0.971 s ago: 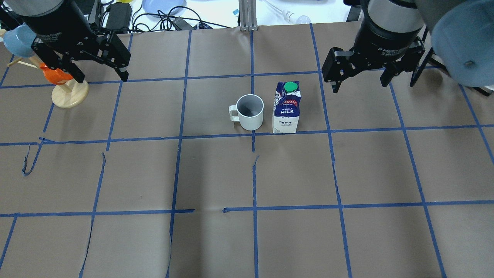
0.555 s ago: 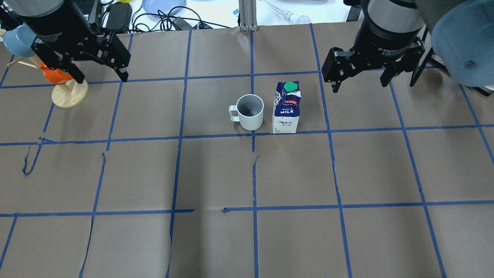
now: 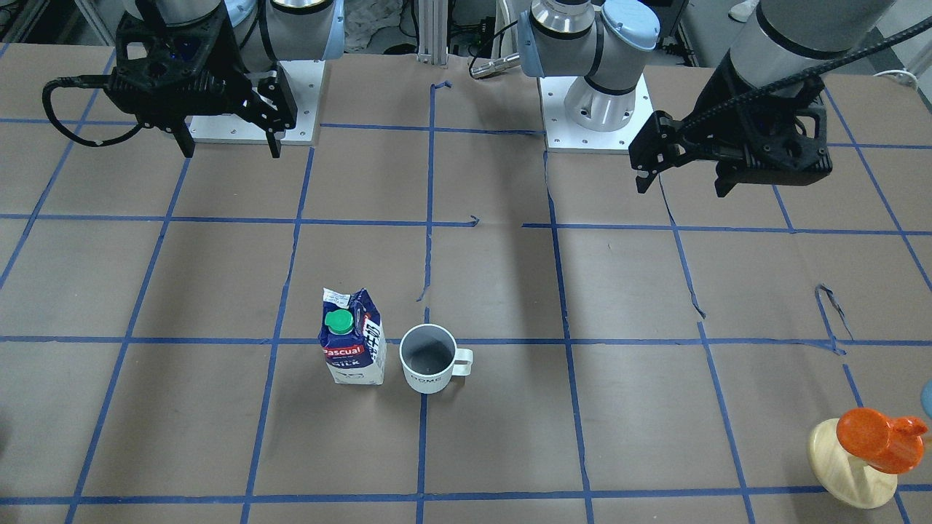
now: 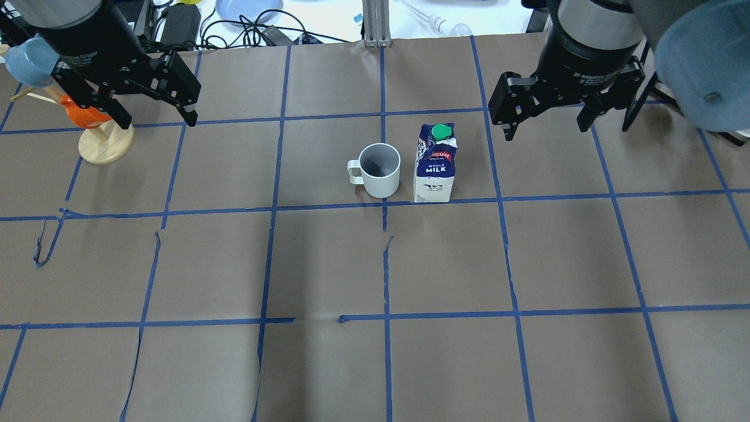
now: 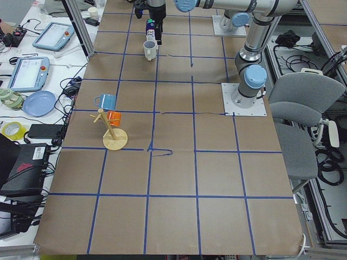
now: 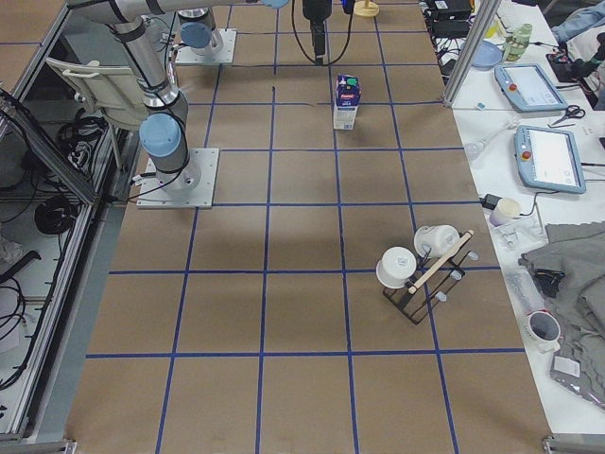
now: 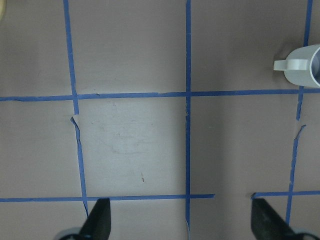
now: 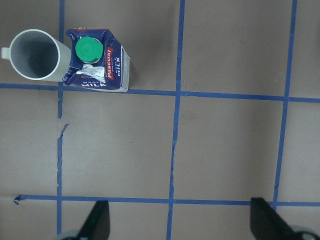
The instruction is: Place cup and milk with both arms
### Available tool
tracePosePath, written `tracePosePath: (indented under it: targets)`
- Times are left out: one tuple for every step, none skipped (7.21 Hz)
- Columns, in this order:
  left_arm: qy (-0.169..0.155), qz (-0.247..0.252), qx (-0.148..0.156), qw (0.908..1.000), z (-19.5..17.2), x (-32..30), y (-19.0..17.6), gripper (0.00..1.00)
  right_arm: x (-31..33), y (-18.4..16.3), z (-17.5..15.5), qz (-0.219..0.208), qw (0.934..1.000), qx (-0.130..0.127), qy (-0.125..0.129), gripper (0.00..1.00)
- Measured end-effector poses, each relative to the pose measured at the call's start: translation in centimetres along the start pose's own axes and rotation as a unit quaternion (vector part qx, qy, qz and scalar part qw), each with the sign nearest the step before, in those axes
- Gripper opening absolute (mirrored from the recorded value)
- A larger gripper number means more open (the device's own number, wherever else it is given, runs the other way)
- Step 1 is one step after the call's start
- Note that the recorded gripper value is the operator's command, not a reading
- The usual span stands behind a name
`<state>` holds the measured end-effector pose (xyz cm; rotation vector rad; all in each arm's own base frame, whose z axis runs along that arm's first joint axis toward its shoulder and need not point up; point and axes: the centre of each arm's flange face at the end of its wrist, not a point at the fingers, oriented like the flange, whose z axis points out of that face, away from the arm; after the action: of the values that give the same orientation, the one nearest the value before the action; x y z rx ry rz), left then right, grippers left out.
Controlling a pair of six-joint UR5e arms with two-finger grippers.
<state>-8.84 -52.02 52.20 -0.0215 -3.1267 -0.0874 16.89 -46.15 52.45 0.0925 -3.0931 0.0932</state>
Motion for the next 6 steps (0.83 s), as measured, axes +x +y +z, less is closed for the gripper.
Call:
tracePosePath:
  targets:
    - [0.001, 0.000, -0.001, 1.0000, 0.09, 0.01, -0.01, 1.00, 0.01, 0.00, 0.00, 0.000, 1.0000, 0.000, 0.000, 1.00]
    - [0.002, 0.000, -0.001, 1.0000, 0.12, 0.02, -0.02, 1.00, 0.01, 0.00, 0.00, 0.000, 1.0000, 0.000, 0.000, 1.00]
    - [0.002, 0.000, -0.001, 1.0000, 0.17, 0.01, -0.07, 1.00, 0.00, 0.00, 0.00, 0.000, 1.0000, 0.000, 0.000, 1.00]
    - [0.002, 0.000, -0.001, 1.0000, 0.24, 0.01, -0.16, 1.00, 0.01, 0.00, 0.00, 0.000, 1.0000, 0.000, 0.000, 1.00]
    - [0.002, 0.000, -0.002, 1.0000, 0.34, 0.00, -0.28, 1.00, 0.01, -0.01, -0.01, -0.001, 1.0000, 0.000, 0.000, 1.00]
    - [0.003, 0.000, -0.002, 1.0000, 0.39, 0.01, -0.33, 1.00, 0.01, 0.00, 0.00, 0.000, 1.0000, 0.000, 0.000, 1.00]
